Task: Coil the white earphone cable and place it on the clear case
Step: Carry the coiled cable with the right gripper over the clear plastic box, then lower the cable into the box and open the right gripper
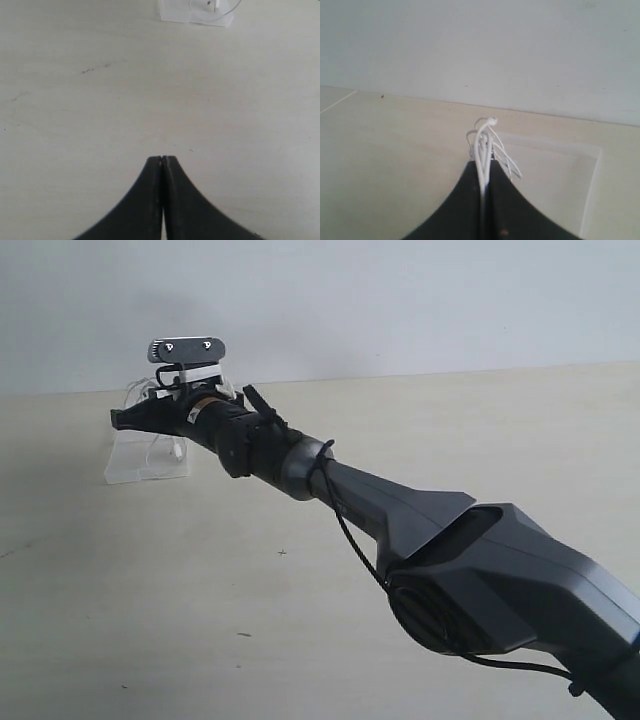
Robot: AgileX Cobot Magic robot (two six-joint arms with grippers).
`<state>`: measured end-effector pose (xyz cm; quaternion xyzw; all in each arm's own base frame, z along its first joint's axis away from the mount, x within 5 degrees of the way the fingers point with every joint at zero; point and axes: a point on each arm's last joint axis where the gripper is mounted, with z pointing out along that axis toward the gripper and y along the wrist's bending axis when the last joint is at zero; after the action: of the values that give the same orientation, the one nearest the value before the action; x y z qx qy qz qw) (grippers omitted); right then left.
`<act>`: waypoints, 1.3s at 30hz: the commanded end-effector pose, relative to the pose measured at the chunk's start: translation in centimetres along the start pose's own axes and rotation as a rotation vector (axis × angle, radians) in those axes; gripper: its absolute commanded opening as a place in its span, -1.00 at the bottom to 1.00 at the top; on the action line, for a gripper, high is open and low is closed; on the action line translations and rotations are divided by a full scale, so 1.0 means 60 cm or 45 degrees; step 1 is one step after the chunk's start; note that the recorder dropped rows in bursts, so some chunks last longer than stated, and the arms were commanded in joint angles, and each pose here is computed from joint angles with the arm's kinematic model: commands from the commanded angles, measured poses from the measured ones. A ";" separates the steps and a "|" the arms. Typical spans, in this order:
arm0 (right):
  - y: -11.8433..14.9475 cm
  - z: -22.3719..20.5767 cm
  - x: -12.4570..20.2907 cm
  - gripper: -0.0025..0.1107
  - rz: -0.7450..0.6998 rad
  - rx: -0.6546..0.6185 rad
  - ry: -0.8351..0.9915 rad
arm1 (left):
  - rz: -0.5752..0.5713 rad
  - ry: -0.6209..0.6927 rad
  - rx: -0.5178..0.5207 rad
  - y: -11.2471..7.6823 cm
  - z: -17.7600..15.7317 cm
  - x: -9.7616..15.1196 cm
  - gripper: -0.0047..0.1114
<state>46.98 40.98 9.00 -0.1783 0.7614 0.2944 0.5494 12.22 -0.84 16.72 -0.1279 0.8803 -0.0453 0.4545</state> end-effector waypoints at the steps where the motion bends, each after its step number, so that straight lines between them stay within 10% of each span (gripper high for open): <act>1: 0.010 -0.002 -0.011 -0.76 0.000 -0.014 -0.036 | 0.004 0.015 0.017 -0.001 0.000 0.003 -0.92; 12: 0.010 -0.002 -0.012 -0.67 0.020 -0.015 -0.046 | 0.004 0.020 0.026 -0.003 0.000 0.004 -0.92; 22: 0.014 -0.001 -0.008 -0.10 0.163 -0.021 -0.034 | 0.004 0.021 0.028 -0.003 0.000 0.004 -0.92; 39: 0.015 -0.006 -0.025 -0.10 0.267 -0.022 0.006 | 0.004 0.023 0.027 -0.002 0.000 0.005 -0.92</act>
<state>46.60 41.32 8.76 -0.1043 0.7835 0.3492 0.5034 12.19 -1.06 16.67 -0.1226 0.8827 -0.0558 0.4502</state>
